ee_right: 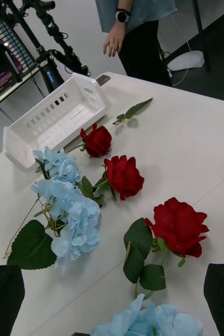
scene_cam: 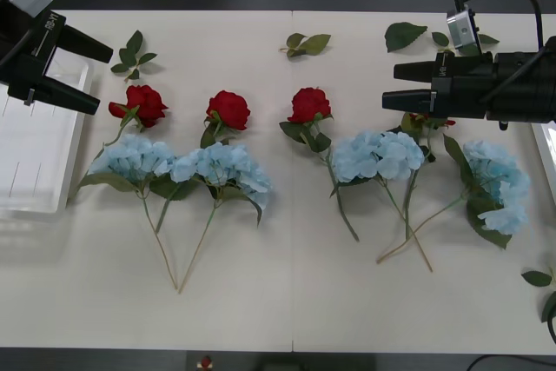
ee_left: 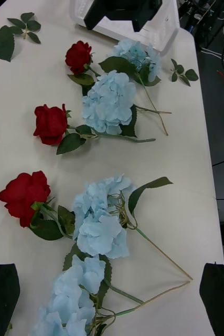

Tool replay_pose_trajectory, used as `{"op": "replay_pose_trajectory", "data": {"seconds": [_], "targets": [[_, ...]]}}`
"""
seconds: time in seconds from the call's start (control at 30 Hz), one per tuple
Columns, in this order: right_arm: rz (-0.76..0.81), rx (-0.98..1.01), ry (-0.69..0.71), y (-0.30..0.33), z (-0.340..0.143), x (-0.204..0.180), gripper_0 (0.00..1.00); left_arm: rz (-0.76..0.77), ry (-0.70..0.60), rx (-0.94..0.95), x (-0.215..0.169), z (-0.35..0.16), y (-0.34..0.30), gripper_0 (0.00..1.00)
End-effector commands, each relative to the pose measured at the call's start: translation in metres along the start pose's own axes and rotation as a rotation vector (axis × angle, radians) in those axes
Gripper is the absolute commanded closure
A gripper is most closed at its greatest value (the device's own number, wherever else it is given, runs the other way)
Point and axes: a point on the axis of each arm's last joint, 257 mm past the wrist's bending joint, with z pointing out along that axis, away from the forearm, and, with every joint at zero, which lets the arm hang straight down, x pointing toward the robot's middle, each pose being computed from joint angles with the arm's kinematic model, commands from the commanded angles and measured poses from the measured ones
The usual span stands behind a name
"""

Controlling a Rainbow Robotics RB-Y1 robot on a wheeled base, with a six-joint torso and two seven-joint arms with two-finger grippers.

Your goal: Put the red flowers into the right box and the blue flowers into the left box

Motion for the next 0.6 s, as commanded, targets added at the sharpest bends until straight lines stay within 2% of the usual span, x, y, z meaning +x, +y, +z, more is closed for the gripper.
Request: {"op": "replay_pose_trajectory", "data": {"seconds": [0.03,0.6], "targets": [[-0.062,-0.014,-0.028,0.0038,0.0028,-0.0225,0.0,0.023,0.002,-0.022,-0.0121,-0.015,0.003,0.0],[-0.062,-0.014,-0.028,0.0038,0.0028,-0.0225,0.0,0.023,0.002,-0.022,-0.0121,-0.015,0.003,0.0]]}}
